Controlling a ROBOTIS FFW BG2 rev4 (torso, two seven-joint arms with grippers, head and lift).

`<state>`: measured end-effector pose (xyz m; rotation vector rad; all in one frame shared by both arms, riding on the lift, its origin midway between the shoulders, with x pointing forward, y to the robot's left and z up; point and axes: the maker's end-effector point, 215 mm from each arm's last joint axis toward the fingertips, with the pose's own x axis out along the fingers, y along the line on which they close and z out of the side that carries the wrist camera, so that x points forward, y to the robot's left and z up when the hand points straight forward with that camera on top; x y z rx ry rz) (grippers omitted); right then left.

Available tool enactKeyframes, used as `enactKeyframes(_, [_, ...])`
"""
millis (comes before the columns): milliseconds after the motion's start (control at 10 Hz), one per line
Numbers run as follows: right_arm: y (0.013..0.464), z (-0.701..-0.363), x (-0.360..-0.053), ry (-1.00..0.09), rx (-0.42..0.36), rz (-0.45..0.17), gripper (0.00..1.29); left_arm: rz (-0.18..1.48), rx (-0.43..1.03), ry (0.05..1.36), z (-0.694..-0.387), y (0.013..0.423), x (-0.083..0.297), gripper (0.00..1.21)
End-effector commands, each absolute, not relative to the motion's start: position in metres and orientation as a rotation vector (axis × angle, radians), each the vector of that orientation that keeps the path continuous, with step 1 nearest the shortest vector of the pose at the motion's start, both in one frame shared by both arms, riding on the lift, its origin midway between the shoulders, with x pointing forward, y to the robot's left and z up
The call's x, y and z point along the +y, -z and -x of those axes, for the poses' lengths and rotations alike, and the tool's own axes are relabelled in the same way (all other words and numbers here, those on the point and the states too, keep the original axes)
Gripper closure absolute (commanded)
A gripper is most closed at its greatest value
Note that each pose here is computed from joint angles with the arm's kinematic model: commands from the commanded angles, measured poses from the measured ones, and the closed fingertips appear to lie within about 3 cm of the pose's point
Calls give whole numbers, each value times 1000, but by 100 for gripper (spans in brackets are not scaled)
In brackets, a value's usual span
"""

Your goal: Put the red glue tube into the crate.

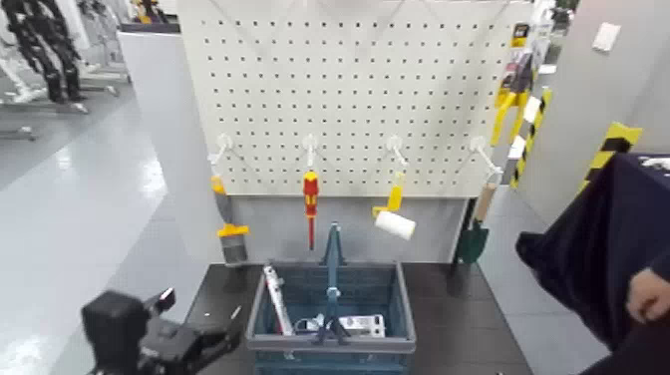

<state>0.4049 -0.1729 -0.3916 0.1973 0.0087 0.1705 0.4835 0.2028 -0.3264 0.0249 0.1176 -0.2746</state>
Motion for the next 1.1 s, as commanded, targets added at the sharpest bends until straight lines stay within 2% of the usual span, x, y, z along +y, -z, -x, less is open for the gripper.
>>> enactKeyframes(100, [391, -402, -175, -166, 9, -186, 18, -14, 113, 219, -452, 338, 204, 2])
enactKeyframes(300, [391, -401, -176, -163, 9, -183, 18, -12, 106, 192, -439, 343, 212, 7])
enactKeyframes(600, [391, -400, -178, -157, 10, -176, 18, -10, 75, 162, -428, 342, 214, 8])
enactKeyframes(900, [389, -398, -180, -145, 0, -178, 18, -1, 80, 172, -427, 346, 210, 9])
enactKeyframes(1000, [392, -397, -181, -118, 15, -171, 18, 5, 84, 169, -427, 347, 209, 9])
enactKeyframes(1100, [391, -396, -180, -114, 30, -128, 16, 3, 84, 168, -427, 347, 210, 9])
